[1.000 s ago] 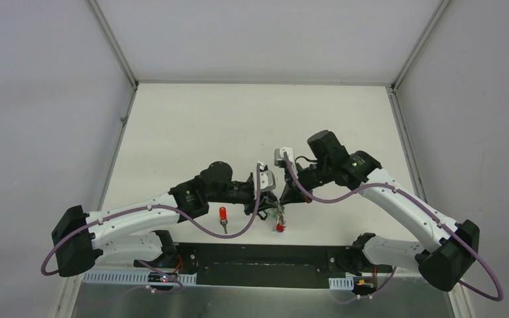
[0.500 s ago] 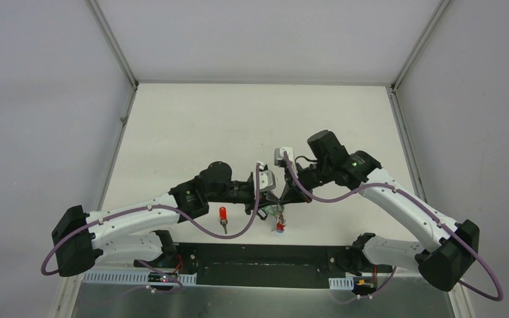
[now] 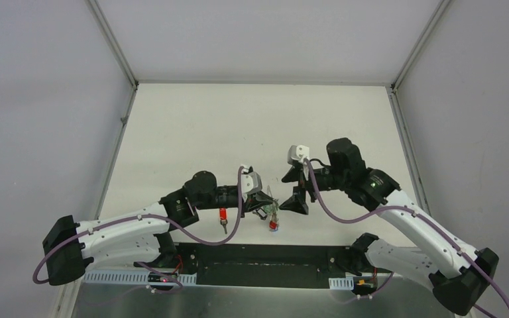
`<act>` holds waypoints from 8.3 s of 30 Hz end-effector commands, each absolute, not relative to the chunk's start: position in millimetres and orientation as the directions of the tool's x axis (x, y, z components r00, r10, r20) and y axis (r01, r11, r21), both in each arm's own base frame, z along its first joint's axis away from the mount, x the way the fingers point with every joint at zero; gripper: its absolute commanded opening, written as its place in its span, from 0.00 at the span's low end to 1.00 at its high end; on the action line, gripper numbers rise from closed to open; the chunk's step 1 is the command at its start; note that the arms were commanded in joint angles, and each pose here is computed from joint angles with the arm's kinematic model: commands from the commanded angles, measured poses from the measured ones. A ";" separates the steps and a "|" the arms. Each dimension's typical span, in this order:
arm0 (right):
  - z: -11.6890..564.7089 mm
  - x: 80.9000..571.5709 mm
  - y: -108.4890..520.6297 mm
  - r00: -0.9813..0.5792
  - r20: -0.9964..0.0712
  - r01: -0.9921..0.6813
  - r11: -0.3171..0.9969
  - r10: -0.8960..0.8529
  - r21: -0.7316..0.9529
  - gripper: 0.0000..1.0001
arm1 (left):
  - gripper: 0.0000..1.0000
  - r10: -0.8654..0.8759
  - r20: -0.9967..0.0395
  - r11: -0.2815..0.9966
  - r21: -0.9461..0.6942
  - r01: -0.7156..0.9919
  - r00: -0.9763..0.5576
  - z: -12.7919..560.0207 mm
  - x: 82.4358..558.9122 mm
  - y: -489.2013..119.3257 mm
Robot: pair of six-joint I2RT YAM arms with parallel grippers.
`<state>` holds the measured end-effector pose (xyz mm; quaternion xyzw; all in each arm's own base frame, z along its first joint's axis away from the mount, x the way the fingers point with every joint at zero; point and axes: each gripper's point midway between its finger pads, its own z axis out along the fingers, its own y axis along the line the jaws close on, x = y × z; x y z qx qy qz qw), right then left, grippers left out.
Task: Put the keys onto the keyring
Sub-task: Adjust the key on the keyring.
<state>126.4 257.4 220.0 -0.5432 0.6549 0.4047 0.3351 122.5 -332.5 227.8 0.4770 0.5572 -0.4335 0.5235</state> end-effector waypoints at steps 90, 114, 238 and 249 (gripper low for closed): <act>210.1 101.0 253.6 -0.175 -0.767 -0.938 -0.133 -0.618 0.322 0.00 | 0.42 0.125 -0.989 0.021 0.083 0.996 0.080 243.4 107.5 -351.5; 207.2 102.3 256.7 -0.191 -0.774 -0.937 -0.122 -0.604 0.327 0.00 | 0.06 0.114 -0.991 -0.023 0.060 0.998 0.063 238.8 99.1 -359.4; 275.1 101.2 267.2 -0.023 -0.998 -0.982 -0.187 -0.064 0.034 0.53 | 0.00 -0.265 -0.946 0.161 0.150 0.975 0.189 313.0 98.9 -314.1; 276.7 99.3 276.5 -0.039 -0.998 -0.972 -0.229 -0.050 0.049 0.37 | 0.00 -0.263 -0.946 0.161 0.149 0.976 0.188 312.5 99.0 -314.3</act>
